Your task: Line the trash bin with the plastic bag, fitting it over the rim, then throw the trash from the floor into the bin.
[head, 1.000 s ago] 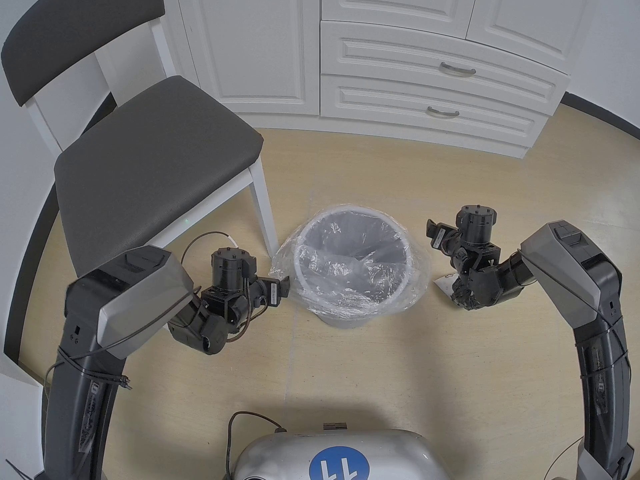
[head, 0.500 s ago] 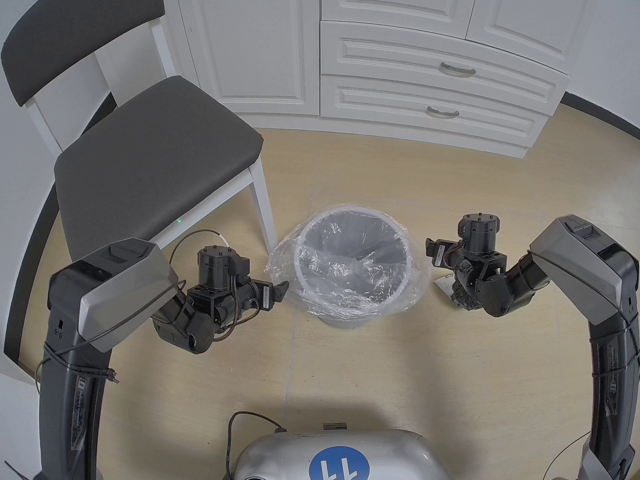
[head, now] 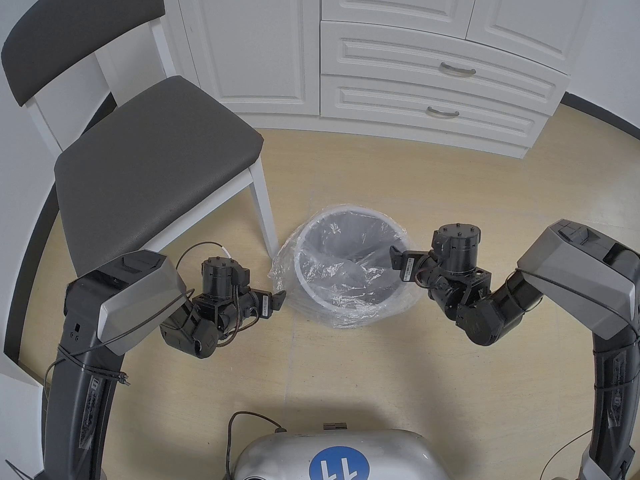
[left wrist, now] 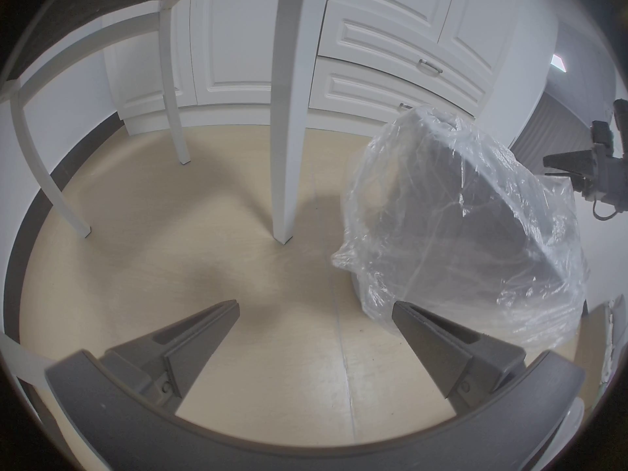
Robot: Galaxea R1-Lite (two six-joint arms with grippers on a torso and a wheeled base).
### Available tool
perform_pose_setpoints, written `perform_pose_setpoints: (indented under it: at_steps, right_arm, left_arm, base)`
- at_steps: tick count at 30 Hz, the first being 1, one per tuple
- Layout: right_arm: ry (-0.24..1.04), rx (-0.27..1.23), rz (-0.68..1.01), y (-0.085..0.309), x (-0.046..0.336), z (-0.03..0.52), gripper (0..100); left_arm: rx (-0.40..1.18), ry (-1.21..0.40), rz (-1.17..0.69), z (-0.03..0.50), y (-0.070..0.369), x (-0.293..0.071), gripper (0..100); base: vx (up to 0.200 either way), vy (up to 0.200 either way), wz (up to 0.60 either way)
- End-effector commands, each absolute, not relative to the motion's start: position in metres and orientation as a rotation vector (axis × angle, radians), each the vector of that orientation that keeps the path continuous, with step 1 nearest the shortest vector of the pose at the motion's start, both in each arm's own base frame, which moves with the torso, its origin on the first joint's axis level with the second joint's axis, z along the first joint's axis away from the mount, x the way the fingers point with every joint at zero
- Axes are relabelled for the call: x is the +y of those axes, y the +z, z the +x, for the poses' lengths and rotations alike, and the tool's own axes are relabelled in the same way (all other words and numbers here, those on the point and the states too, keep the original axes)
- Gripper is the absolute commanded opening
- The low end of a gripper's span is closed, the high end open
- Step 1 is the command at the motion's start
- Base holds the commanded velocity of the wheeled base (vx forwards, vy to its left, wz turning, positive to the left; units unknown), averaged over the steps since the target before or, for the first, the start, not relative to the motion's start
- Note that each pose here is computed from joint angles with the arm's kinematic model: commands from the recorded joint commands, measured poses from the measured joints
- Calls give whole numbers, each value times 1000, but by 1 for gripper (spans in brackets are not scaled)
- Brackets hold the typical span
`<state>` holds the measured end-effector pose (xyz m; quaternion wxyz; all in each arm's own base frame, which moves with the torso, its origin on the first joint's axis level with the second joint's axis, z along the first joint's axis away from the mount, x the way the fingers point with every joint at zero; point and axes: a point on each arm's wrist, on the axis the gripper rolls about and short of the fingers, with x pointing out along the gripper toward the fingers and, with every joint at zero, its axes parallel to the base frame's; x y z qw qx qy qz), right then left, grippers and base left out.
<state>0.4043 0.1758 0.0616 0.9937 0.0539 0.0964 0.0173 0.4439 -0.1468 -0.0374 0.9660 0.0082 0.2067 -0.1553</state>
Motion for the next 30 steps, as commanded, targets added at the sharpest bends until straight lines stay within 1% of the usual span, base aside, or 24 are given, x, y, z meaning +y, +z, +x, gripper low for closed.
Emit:
perform_pose_setpoints:
  at_steps: [1,5,9,13,17,20,21,24,27,30]
  right_arm:
    - [74,215,90,54,190,391,100]
    - [84,216,76,49,194,389,100]
    - [98,220,68,36,202,389,100]
    - [106,226,37,32,204,385,100]
    - [105,245,-15,36,196,375,100]
    - [119,280,-88,37,185,360,100]
    - [119,280,-88,37,185,360,100]
    - [152,322,-166,39,175,340,100]
    - [220,352,-210,41,169,324,100]
    - [261,371,-245,41,164,314,100]
  left_arm:
    - [449,-321,31,438,-38,-144,100]
    - [460,-320,50,437,-36,-142,100]
    - [440,-321,50,429,-15,-139,100]
    - [424,-333,52,419,4,-140,100]
    - [406,-344,51,408,22,-140,100]
    - [393,-350,63,404,31,-140,100]
    - [393,-350,63,404,31,-140,100]
    - [379,-363,68,401,37,-139,100]
    - [372,-364,66,399,41,-138,100]
    - [361,-379,66,397,43,-144,100]
  base:
    - [0,0,0]
    - [0,0,0]
    - [0,0,0]
    - [0,0,0]
    - [0,0,0]
    - [0,0,0]
    - [0,0,0]
    - [0,0,0]
    - [0,0,0]
    - [0,0,0]
